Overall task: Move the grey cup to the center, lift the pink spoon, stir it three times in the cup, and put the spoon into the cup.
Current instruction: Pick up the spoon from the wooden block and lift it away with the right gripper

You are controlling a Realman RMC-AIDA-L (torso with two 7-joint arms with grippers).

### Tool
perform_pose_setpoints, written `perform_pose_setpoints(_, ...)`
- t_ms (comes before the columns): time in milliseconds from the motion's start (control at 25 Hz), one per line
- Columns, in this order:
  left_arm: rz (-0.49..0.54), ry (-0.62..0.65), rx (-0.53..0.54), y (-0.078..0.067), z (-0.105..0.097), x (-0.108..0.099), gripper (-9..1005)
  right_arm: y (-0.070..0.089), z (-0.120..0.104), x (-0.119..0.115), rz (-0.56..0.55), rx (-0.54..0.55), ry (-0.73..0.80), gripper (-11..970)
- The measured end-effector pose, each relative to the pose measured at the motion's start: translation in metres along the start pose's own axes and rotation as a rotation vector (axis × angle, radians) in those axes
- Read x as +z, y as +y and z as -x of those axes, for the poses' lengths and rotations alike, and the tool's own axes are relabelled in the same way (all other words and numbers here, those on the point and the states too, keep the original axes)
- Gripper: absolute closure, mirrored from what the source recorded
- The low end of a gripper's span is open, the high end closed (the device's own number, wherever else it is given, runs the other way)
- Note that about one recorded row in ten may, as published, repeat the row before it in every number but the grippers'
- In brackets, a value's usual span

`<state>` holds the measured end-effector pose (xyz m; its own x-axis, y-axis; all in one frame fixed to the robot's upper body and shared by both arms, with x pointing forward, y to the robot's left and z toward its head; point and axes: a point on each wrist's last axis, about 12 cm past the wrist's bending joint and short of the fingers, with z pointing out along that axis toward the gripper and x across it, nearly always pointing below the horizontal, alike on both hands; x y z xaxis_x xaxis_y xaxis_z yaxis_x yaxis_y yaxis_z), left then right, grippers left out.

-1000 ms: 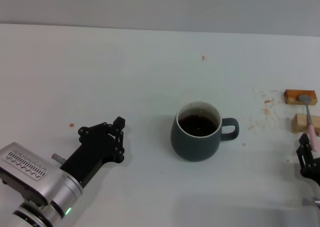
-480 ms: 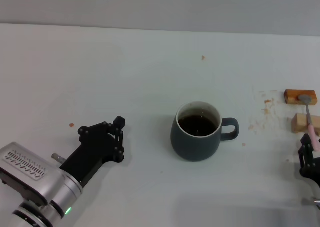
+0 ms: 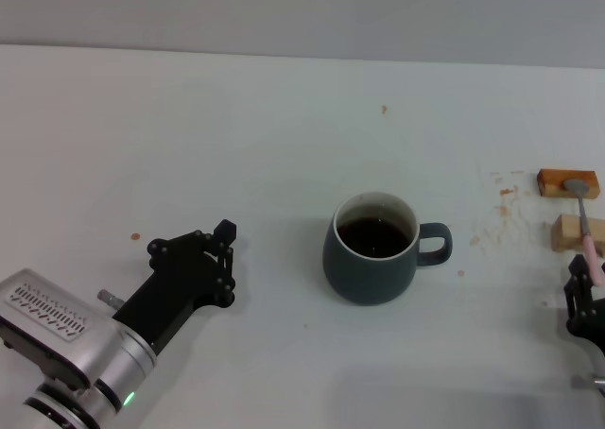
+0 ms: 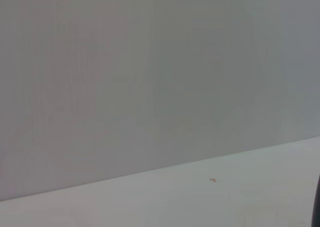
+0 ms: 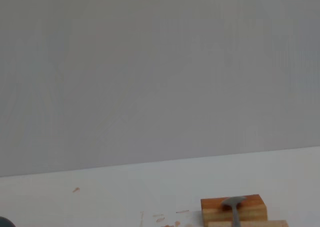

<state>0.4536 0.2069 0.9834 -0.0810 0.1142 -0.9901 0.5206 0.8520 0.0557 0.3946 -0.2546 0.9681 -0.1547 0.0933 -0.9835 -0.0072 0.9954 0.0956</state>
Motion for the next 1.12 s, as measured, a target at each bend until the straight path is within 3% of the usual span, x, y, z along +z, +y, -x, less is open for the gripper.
perform_pose_setpoints(480,0.002,0.001,0.001,0.001,-0.001,-0.001,998,-0.004,-0.001,0.001,-0.030,0.005,0.012,899)
perform_pose_setpoints(1120,0.004,0.011,0.004,0.001,-0.002,-0.002,998,-0.004,0.016,0.000,-0.050,0.038,-0.054,899)
